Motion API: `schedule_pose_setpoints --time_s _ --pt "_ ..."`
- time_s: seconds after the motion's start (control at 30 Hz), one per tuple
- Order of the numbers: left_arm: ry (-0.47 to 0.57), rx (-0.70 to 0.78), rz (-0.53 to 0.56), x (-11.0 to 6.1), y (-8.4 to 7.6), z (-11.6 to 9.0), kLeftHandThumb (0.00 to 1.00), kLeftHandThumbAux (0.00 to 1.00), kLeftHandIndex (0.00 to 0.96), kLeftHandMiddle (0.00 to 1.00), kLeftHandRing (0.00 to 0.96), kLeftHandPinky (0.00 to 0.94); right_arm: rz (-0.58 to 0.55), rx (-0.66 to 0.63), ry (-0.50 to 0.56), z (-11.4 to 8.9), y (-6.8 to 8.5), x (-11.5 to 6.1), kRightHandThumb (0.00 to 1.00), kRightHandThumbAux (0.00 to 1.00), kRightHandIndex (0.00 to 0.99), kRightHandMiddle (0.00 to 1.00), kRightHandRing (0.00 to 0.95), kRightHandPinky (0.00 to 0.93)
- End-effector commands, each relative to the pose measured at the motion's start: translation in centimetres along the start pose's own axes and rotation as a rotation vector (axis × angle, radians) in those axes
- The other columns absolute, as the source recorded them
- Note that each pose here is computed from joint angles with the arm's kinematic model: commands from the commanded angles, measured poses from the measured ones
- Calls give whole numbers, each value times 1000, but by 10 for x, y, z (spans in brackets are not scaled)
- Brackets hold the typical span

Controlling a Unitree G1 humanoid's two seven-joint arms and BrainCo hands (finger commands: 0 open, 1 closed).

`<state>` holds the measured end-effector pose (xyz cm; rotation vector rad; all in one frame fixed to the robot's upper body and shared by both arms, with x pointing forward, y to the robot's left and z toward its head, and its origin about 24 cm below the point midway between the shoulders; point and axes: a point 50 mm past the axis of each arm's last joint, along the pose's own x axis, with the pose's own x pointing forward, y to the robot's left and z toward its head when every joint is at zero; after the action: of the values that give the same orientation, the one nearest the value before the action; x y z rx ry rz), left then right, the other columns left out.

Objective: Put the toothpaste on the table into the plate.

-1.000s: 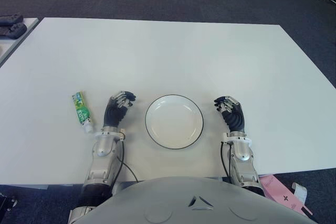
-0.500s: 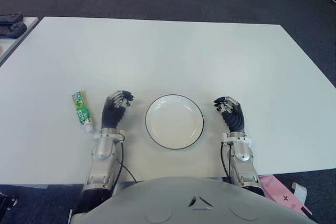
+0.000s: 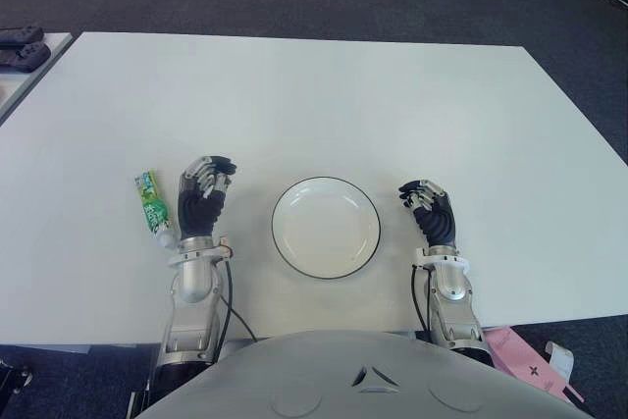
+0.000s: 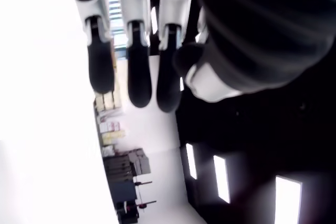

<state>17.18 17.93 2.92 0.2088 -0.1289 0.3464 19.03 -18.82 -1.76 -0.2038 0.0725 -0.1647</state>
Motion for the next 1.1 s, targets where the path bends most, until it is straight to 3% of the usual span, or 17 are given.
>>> schedule_pose_setpoints --time_s 0.03,0.27,0.47,0.57,0.63,0.7,0.87,1.03,1.1 --pt "-9 58 72 -2 6 6 705 721 428 486 466 461 3 -4 13 -2 2 1 715 731 426 473 467 473" --pt "-58 207 171 -3 13 15 700 723 425 466 442 419 6 -5 13 -2 3 2 714 731 426 478 477 482" --pt "-39 286 252 -4 17 17 694 724 422 442 421 400 5 -4 14 -3 3 2 713 731 426 478 478 480" --pt "6 360 331 -6 21 21 684 724 414 376 369 364 6 5 5 -2 4 2 713 730 427 478 473 472" --pt "30 390 357 -6 22 22 453 704 335 317 329 348 7 7 3 -2 4 3 714 730 427 477 471 471" --pt "76 468 405 -6 24 22 303 657 275 282 326 374 10 9 6 -2 4 3 714 730 427 475 470 470" --pt "165 555 456 -2 26 19 211 549 206 286 380 484 11 13 8 -2 4 3 713 730 426 469 470 473" --pt "320 636 524 5 31 8 219 452 170 267 401 534 11 14 10 -2 4 4 714 731 425 470 472 475" --pt "404 697 537 10 39 -9 227 416 172 242 391 536 12 15 11 -3 4 4 714 731 425 472 471 476"
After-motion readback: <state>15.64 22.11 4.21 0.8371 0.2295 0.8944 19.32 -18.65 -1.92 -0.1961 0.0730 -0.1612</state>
